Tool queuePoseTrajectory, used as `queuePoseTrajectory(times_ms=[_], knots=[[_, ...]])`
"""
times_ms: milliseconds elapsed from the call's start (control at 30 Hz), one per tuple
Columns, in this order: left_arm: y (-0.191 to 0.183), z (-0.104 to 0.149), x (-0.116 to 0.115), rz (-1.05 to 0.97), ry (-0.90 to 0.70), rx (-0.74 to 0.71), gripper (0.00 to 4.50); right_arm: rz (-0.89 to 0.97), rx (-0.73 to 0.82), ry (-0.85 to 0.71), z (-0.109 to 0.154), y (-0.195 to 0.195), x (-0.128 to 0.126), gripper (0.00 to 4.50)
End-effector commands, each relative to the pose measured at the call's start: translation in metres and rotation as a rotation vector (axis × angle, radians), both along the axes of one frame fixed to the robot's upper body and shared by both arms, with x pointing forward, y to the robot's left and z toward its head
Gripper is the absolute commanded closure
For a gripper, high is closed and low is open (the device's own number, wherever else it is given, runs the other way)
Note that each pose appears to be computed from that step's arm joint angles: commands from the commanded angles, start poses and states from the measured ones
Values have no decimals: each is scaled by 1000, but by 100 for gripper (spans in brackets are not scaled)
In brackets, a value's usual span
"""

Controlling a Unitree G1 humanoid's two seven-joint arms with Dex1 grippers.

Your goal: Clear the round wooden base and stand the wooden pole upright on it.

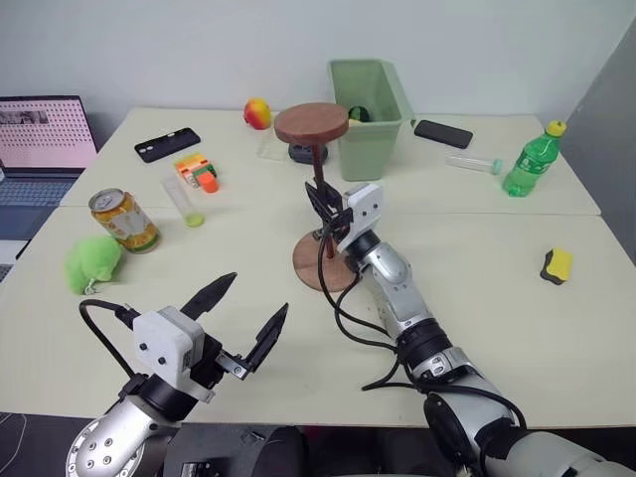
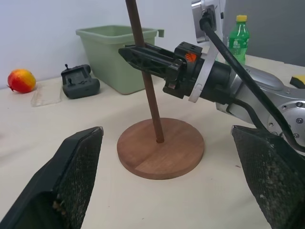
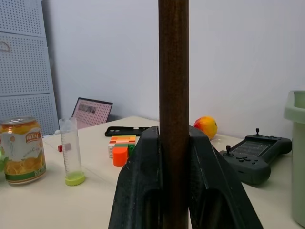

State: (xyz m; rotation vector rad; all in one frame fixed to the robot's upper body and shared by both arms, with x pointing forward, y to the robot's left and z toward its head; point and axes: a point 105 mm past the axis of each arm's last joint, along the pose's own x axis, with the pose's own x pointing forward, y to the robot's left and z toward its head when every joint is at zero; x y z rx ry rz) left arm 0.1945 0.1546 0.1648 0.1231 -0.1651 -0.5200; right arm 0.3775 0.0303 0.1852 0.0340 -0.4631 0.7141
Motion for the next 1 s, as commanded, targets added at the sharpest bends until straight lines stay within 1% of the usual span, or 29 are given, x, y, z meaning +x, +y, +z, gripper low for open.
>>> queuePoseTrajectory(times_ms=[33,67,267,400,467,633,833,1000], knots=[[-5,11,-3,-15,-47,10,0,25,-102,131,-30,2,-3,423],[-5,10,-3,-16,-45,10,0,37,-138,148,-35,0,-6,423],[-4,11,-2,-11,-51,8,0,69,-217,262,-50,-10,-21,423],[-4,10,1,-11,-54,7,0,47,-270,372,-70,-16,-22,423],[-4,10,2,-14,-55,6,0,37,-275,402,-73,-16,-20,423],[-5,10,4,-15,-57,5,0,25,-250,414,-67,-11,-12,423],[-5,11,6,-17,-63,5,0,23,-211,330,-44,-6,0,423],[-6,11,8,-20,-66,1,0,35,-189,299,-35,0,4,423]])
